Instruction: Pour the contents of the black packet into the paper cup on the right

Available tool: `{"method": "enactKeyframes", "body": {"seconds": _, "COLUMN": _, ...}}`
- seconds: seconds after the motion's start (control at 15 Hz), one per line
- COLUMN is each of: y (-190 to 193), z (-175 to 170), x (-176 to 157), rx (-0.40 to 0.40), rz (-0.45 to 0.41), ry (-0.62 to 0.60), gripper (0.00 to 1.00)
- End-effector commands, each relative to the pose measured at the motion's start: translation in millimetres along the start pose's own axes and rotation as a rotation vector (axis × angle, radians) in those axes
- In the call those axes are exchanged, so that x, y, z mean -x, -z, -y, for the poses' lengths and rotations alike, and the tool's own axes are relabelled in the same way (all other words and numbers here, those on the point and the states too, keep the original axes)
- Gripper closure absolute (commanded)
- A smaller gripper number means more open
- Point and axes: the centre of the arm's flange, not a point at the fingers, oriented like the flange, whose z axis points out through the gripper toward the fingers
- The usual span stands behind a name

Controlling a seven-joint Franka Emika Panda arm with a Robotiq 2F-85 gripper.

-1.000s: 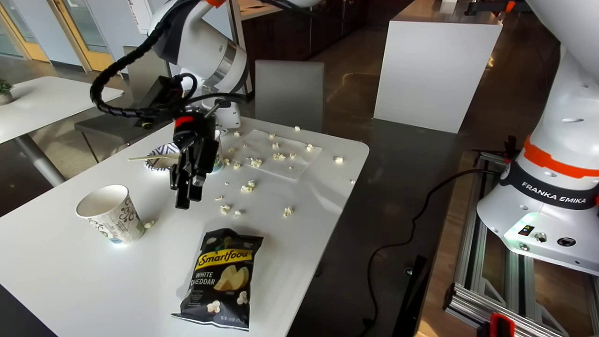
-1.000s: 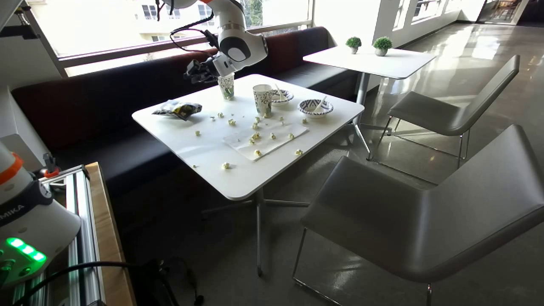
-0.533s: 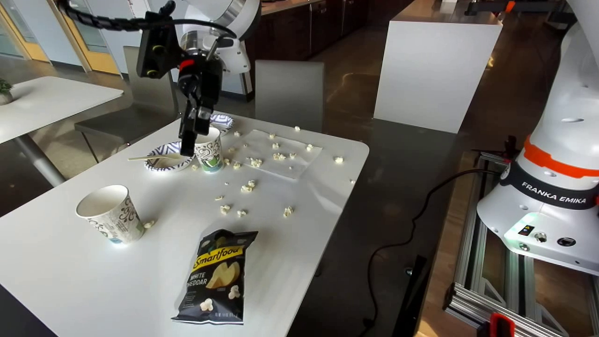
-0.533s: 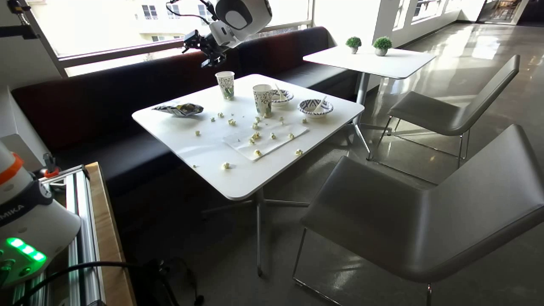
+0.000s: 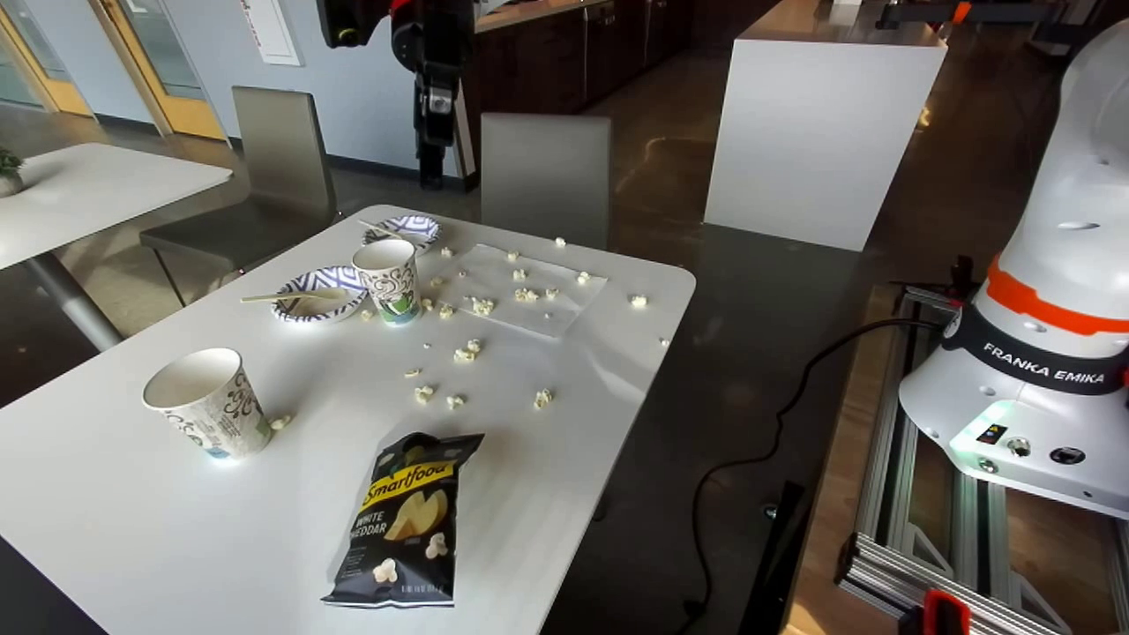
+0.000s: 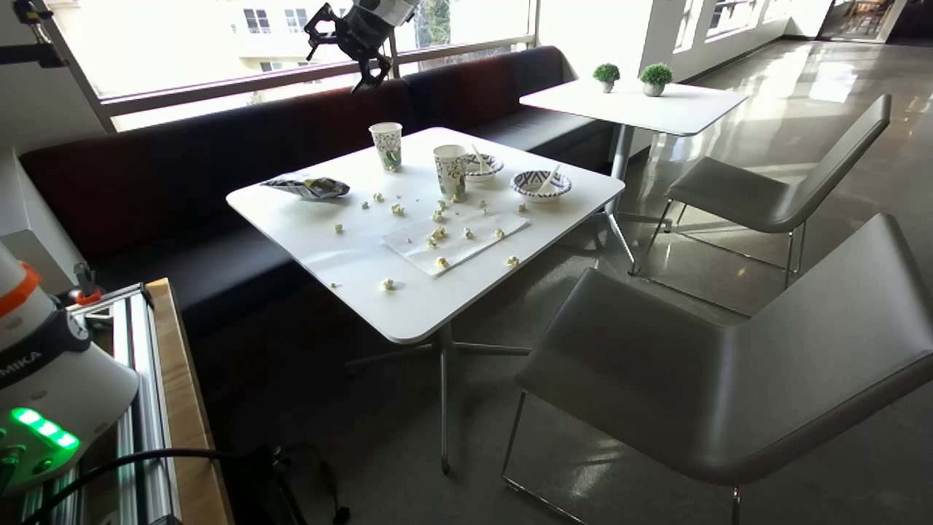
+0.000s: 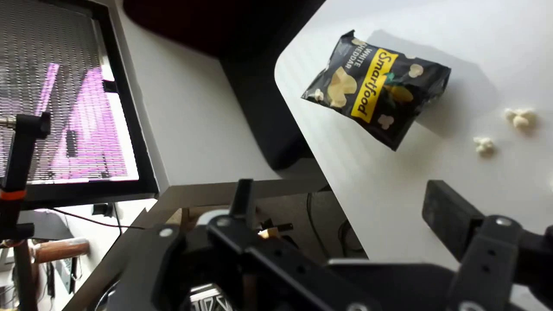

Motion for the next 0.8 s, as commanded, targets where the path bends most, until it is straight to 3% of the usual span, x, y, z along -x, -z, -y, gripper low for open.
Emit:
{"method": "enactKeyframes", "body": {"seconds": 0.0, "y": 37.5, "z": -31.1, "x": -28.6, "rx": -0.177, "rz": -0.060, "ry": -0.071, "gripper": 0.00}}
{"method": "enactKeyframes", "body": {"seconds": 0.6, "y": 90.5, "z": -82.0, "x": -63.3, "rx": -0.616, "rz": -0.232, "ry": -0.175, "gripper": 0.00}}
{"method": "enactKeyframes", "body": {"seconds": 0.67, "y": 96.4, "z": -61.0, "x": -50.0, "rx": -0.524, "rz": -0.211, "ry": -0.141, "gripper": 0.00}}
{"method": "enactKeyframes", "body": {"seconds": 0.73, "y": 98.8, "z": -68.5, "x": -51.1, "rx": -0.558, "rz": -0.222, "ry": -0.147, "gripper": 0.00}}
